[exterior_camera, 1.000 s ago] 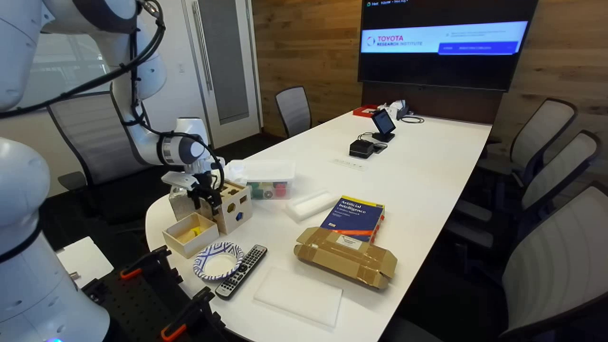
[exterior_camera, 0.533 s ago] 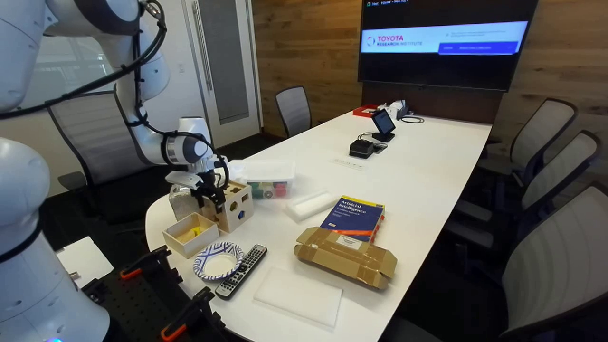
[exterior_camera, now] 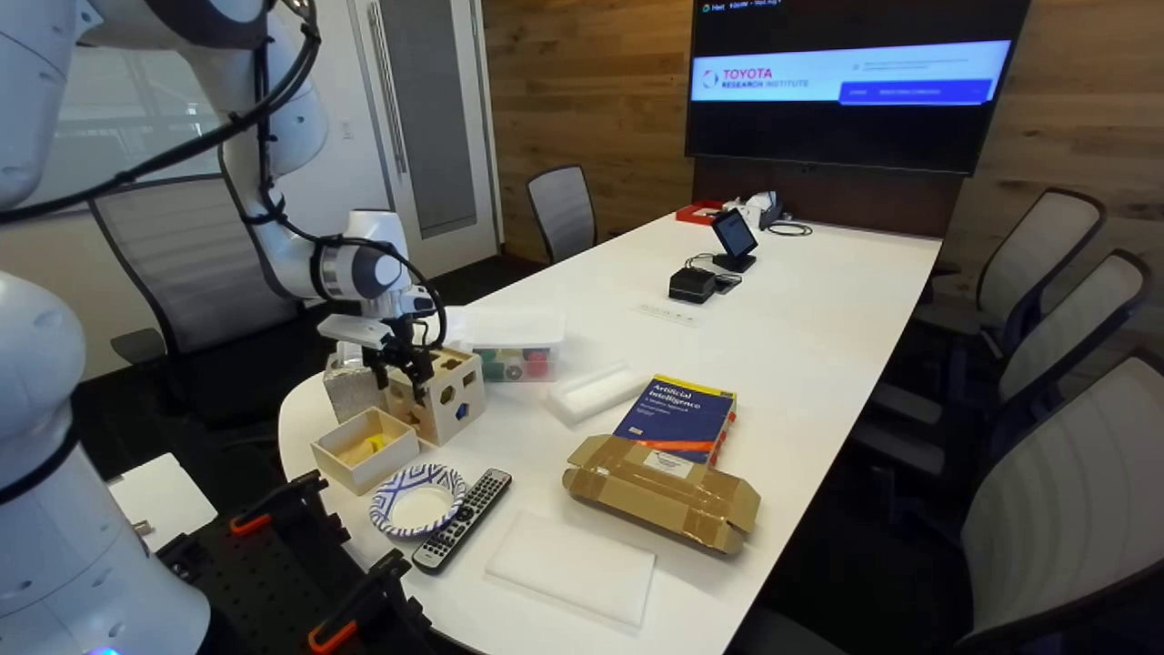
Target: Close the wooden object completely
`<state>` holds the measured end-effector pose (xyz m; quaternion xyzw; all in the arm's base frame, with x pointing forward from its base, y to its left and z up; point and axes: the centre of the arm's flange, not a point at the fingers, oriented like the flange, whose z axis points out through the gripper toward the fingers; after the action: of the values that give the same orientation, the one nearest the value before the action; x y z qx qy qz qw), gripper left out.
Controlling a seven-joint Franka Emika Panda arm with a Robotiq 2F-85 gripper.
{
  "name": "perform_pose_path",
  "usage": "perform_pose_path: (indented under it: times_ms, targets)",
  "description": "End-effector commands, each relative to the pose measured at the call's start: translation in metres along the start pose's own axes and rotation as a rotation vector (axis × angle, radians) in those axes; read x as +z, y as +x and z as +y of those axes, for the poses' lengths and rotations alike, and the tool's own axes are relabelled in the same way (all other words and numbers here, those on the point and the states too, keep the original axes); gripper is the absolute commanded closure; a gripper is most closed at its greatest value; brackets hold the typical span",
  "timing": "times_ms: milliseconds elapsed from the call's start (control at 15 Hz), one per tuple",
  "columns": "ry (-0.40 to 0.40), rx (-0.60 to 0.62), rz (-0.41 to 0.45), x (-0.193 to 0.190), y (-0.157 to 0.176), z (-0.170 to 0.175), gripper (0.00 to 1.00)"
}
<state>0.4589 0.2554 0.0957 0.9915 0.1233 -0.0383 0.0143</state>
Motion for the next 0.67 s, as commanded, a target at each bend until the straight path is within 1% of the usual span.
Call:
perform_pose_path:
  times_ms: [0, 133, 400, 600]
  targets:
    - [-0.045, -0.064, 0.006, -0.065, -0.008, 0.034, 0.00]
    - [-0.100, -0.152, 0.025, -0.093, 0.000, 0.062, 0.00]
    - [-0.197, -0.316, 0.072, -0.153, 0.011, 0.129, 0.00]
    - [-0.219, -0.420, 0.104, -0.184, 0.016, 0.182, 0.00]
